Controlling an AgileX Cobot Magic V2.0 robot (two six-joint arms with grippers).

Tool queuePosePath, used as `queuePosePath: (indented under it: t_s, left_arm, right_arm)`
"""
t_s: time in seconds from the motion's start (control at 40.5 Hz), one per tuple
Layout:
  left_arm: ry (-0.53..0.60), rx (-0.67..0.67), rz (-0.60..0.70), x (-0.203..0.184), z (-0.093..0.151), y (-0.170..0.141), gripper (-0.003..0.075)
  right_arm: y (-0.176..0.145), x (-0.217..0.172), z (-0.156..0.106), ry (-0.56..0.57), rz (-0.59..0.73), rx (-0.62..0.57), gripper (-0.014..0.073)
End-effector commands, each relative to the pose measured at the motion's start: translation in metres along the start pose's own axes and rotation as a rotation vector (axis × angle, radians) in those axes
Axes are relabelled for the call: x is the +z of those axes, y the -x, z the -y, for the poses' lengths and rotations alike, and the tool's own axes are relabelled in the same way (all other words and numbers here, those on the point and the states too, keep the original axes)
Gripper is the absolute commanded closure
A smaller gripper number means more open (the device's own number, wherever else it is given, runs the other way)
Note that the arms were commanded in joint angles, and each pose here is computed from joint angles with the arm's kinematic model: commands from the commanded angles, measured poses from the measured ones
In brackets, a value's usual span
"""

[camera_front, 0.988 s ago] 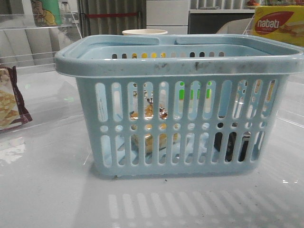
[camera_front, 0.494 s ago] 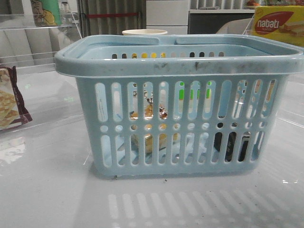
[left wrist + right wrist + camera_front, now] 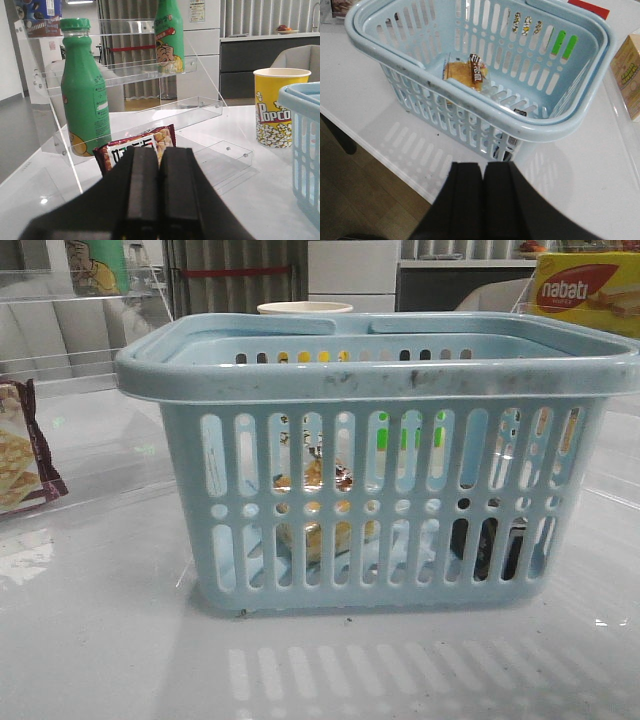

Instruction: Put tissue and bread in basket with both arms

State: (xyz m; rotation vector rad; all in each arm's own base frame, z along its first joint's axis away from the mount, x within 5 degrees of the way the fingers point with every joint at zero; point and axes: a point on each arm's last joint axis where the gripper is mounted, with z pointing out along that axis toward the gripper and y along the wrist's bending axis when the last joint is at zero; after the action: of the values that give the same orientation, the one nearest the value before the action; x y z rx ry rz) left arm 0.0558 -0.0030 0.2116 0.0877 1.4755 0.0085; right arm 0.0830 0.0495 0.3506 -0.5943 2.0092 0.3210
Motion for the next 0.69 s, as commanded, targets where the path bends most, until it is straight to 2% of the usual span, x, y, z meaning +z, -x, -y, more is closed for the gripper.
queuePosePath:
  t_s: [0.0,0.42,0.544,0.667]
  left_arm:
    - [0.004,-0.012,0.108,-0.002,-0.001,0.01,0.0629]
    - [0.004,-0.012,0.108,-0.002,-0.001,0.01,0.0629]
    - [0.004,-0.012,0.106,-0.002,-0.001,0.009,0.0629]
    - [0.004,-0.012,0.106,-0.002,-0.001,0.009,0.0629]
  right_arm:
    - [0.013,-0.005,0.001,-0.017,0.095,-0.02,0.0538]
    - [0.01,-0.007,0.001,-0.019,0.113,-0.02,0.0538]
    - [-0.005,-0.01,0.008,-0.112,0.157,0.004,0.0538]
    - [-0.029,-0.014,0.019,-0.295,0.3,0.057,0.0538]
